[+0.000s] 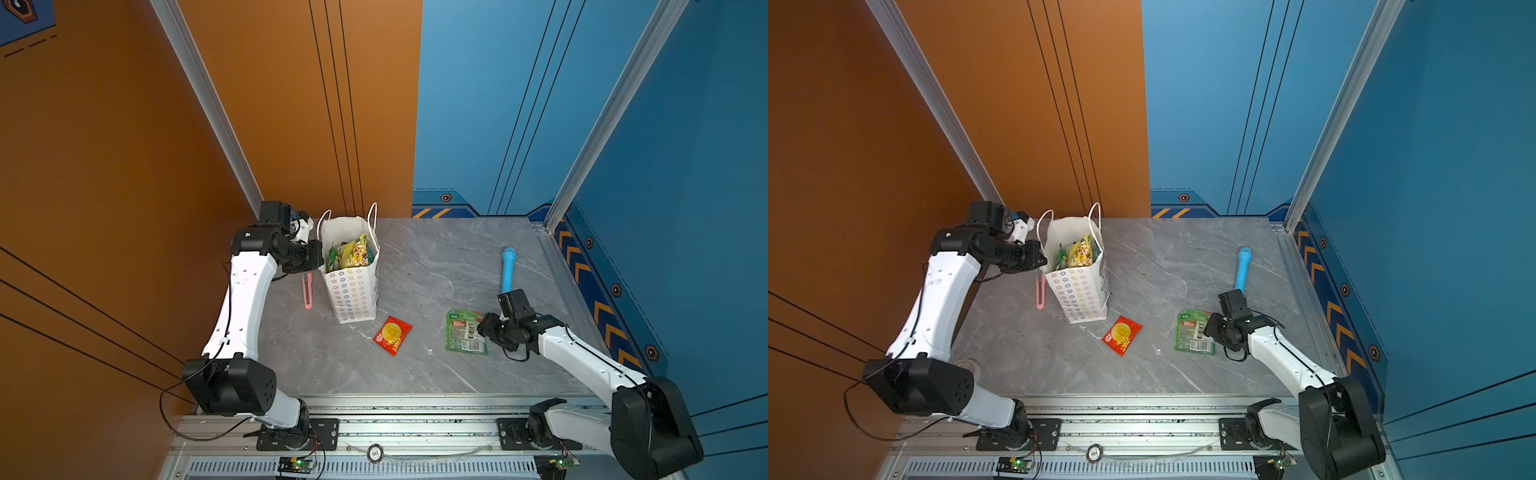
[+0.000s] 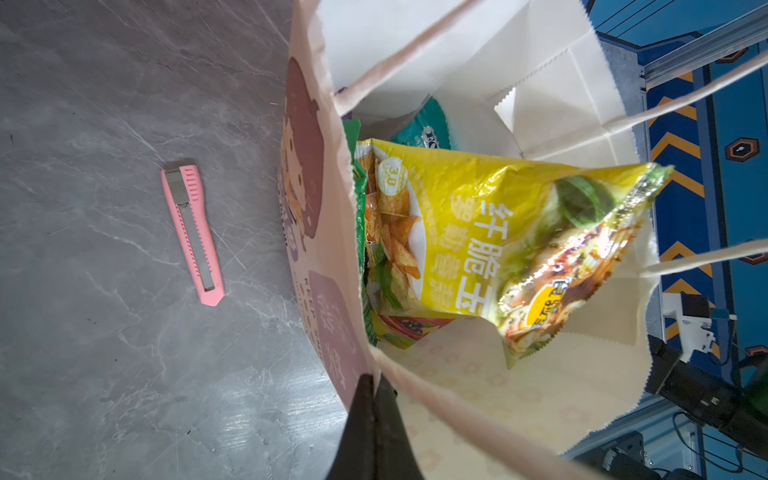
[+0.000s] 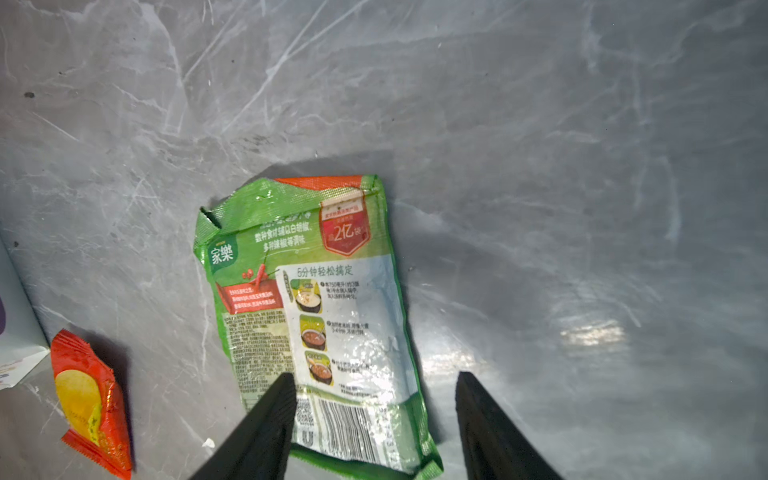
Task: Place the snacks into the paper bag
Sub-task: 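Grasp the green-and-white soup packet by its edge with the right gripper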
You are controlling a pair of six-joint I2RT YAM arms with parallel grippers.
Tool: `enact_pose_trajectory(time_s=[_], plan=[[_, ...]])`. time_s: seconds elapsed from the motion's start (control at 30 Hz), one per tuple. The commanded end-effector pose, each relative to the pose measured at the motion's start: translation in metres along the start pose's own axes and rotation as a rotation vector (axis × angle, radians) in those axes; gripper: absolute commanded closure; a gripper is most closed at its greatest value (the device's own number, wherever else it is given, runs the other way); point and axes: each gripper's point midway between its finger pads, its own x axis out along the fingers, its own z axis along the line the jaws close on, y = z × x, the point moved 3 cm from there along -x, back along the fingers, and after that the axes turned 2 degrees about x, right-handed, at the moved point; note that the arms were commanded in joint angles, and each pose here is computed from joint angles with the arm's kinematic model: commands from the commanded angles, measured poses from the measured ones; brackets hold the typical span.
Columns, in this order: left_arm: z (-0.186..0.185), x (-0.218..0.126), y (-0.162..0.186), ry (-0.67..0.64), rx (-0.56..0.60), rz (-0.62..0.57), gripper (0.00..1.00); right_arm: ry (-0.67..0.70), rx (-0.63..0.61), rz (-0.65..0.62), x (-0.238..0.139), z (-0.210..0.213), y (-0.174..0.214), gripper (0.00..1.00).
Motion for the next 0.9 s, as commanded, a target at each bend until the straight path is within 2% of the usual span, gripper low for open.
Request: enact_pose_trajectory(time_s=[0.0,0.17,0.47,0.7,0.8,0.87], plan=[[-0.008,-0.015,-0.003,0.031,0.015,-0.056,1.0,0.016,-0.026,-0.004,0.009,-0.001,0.003,0.42],[-0.009,-0.016,-0.003,0.034,0.016,-0.056,1.0,0.035,-0.043,0.003,0.017,0.0,0.007,0.46],[-0.01,-0.016,-0.003,0.041,0.016,-0.058,1.0,0.063,-0.046,0.036,0.036,-0.002,0.015,0.47],[-0.01,-0.017,-0.004,0.042,0.017,-0.061,1.0,0.05,-0.035,0.043,0.046,0.001,0.016,0.68],[-0.01,-0.017,-0.004,0.043,0.017,-0.061,1.0,0.045,-0.035,0.038,0.045,0.004,0.013,0.8],[-0.01,-0.018,-0.004,0.043,0.017,-0.063,1.0,0.04,-0.036,0.034,0.044,0.006,0.012,0.91]])
